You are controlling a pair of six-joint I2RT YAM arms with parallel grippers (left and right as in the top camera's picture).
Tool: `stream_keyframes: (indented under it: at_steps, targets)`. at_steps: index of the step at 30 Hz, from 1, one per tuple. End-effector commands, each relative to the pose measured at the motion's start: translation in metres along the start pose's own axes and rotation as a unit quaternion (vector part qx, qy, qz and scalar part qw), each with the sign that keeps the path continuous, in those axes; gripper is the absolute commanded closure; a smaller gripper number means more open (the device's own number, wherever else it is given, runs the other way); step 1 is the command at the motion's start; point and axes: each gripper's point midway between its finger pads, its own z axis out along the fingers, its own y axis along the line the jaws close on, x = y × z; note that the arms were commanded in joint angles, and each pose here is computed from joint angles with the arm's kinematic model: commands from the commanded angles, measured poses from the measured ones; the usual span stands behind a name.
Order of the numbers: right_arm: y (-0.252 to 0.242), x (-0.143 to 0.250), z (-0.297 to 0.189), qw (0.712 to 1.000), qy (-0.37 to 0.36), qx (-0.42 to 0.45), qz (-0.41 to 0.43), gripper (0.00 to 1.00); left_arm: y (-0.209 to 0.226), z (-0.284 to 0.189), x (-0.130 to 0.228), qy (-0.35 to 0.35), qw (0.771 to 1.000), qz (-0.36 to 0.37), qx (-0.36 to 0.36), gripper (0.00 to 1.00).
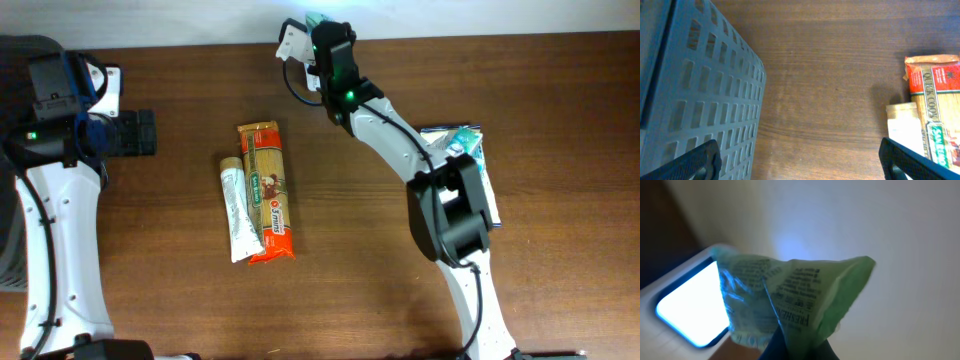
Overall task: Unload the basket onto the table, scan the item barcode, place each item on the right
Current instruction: 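Carry the pouch right and drop it onto the snack bag pile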
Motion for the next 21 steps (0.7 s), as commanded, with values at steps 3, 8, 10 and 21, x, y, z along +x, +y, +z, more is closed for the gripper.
stream_keyframes:
  at_steps: [3, 8, 10, 21]
  targets:
    - [-0.100, -0.034, -0.116, 0.968, -0.031, -0.060, 0.240, 0.96, 0.004, -0.007, -0.005, -0.011, 1.000, 0.003, -0.006, 0.01]
    - [-0.125, 0.012, -0.247, 0.880, 0.071, -0.152, 0.445, 0.96, 0.004, -0.007, -0.005, -0.011, 1.000, 0.003, -0.006, 0.01]
    - [-0.129, 0.044, -0.291, 0.848, 0.120, -0.172, 0.487, 0.96, 0.004, -0.007, -0.005, -0.011, 1.000, 0.003, -0.006, 0.01]
    - [-0.096, 0.253, -0.305, 0.619, 0.368, -0.223, 0.657, 0.96, 0.004, -0.007, -0.005, -0.011, 1.000, 0.003, -0.006, 0.01]
